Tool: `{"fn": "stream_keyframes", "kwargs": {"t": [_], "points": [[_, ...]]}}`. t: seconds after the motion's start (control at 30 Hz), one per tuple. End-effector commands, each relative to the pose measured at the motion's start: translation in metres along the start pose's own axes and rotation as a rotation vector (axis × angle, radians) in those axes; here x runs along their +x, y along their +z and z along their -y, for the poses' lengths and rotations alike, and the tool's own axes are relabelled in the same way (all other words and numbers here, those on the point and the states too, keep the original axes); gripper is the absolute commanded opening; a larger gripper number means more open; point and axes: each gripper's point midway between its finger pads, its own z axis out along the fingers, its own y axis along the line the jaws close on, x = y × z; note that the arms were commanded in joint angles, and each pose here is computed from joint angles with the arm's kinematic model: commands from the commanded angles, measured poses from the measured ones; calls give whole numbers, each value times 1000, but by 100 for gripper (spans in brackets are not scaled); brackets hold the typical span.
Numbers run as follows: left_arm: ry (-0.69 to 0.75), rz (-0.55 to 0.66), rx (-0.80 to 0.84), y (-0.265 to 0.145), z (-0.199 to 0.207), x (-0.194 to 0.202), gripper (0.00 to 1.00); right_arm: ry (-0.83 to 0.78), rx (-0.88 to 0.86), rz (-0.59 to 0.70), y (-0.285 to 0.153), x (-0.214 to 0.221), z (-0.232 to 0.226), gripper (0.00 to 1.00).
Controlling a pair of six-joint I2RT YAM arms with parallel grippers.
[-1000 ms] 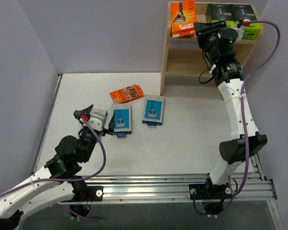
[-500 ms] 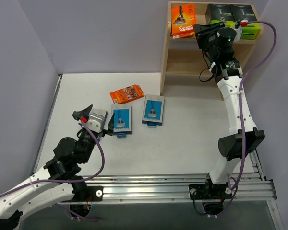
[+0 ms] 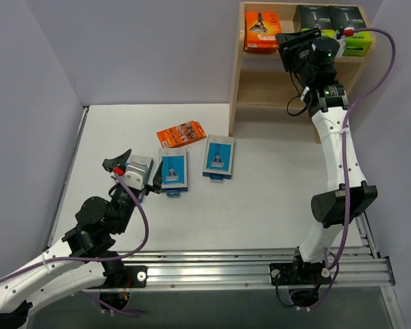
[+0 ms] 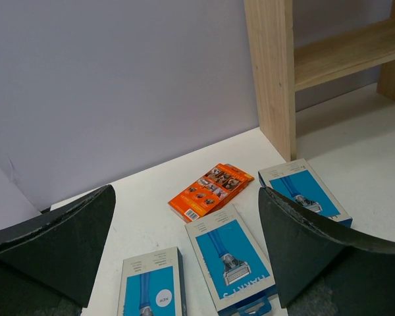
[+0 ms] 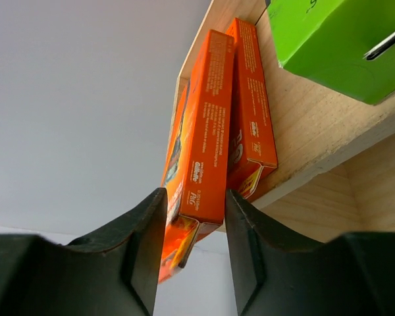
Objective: Place and organize the shaving razors onto the shelf
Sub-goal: Place the shaving razor onto shelf
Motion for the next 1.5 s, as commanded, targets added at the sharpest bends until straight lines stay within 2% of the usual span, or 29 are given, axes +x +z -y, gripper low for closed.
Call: {"fn": "stream_keyframes", "kwargs": {"t": [0.0,0.23,0.9,1.47], "points": [[-24,42,-17,-1,-4,-11,99,-6,-83,3,-4,-8,-27,40],[-23,43,-16,-1,-4,-11,99,-16,-86,-6,-4,-9,-28,46],[-24,45,-11,-1,-4,-12,99,-39,-56,-43,-4,-4,-17,57],[-18,39,-1,0,-1,-10,99,-56,-42,-66,-20,-1,-11,59]]}}
